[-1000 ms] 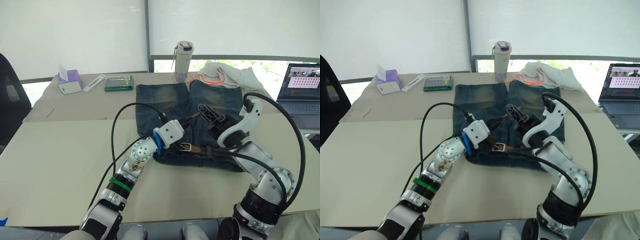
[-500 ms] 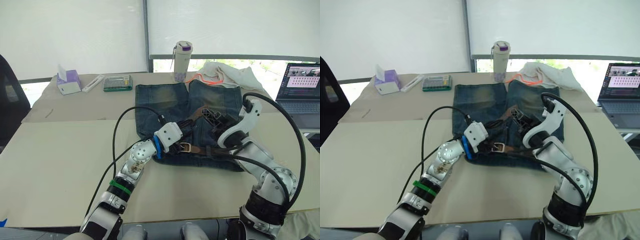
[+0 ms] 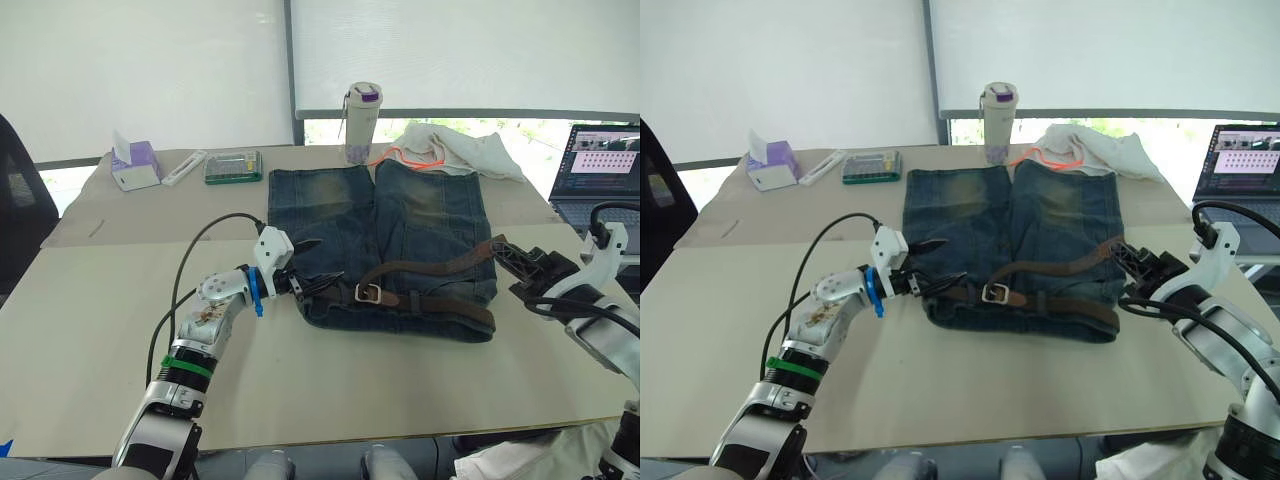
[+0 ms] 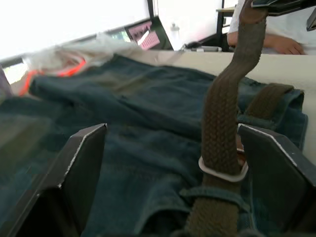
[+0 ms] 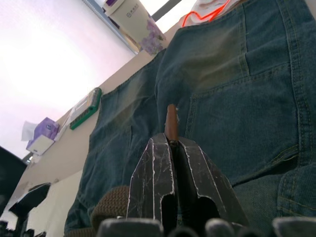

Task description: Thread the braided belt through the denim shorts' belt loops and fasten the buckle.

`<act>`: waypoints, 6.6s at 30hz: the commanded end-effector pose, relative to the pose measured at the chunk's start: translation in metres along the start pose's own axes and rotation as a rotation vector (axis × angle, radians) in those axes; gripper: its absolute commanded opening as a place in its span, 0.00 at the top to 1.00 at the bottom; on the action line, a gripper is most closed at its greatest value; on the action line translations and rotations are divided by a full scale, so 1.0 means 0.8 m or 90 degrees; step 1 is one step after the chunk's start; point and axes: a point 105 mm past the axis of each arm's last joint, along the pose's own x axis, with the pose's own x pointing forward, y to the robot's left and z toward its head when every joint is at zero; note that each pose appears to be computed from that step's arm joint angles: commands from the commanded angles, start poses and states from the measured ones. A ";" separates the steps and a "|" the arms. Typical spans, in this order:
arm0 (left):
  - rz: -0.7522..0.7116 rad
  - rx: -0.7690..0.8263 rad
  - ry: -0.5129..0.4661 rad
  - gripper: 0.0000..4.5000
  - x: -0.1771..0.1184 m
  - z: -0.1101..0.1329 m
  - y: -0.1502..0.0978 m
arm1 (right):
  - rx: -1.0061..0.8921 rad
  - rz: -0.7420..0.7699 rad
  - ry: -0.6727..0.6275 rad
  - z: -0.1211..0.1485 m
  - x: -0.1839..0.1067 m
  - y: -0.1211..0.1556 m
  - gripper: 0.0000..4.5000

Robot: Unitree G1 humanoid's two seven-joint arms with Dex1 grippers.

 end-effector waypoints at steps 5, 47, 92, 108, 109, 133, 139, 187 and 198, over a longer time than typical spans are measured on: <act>-0.109 -0.064 -0.030 0.01 0.020 0.008 -0.012 | 0.012 0.049 0.014 -0.009 0.000 0.011 1.00; -0.154 0.023 0.256 1.00 0.063 -0.125 -0.046 | -0.013 -0.003 0.002 0.002 -0.021 -0.005 1.00; 0.043 -0.098 -0.011 1.00 0.043 -0.021 0.018 | 0.044 0.164 -0.043 0.013 0.004 0.067 1.00; 0.067 0.203 -0.116 1.00 0.047 0.070 -0.024 | 0.279 0.114 -0.030 -0.053 0.054 0.097 1.00; 0.081 0.277 -0.097 1.00 0.047 0.067 -0.024 | 0.289 0.115 -0.030 -0.055 0.056 0.101 1.00; 0.103 0.500 -0.066 0.38 0.064 0.042 -0.059 | 0.283 0.142 -0.035 -0.068 0.059 0.124 1.00; 0.159 0.551 -0.075 0.38 0.060 0.050 -0.044 | 0.293 0.145 -0.031 -0.070 0.058 0.125 1.00; 0.071 0.578 -0.021 1.00 -0.009 -0.011 -0.037 | -0.900 0.270 0.137 -0.162 0.033 0.048 0.36; 0.032 0.614 0.023 1.00 -0.020 -0.031 -0.033 | -0.960 0.240 0.149 -0.169 0.046 0.034 0.36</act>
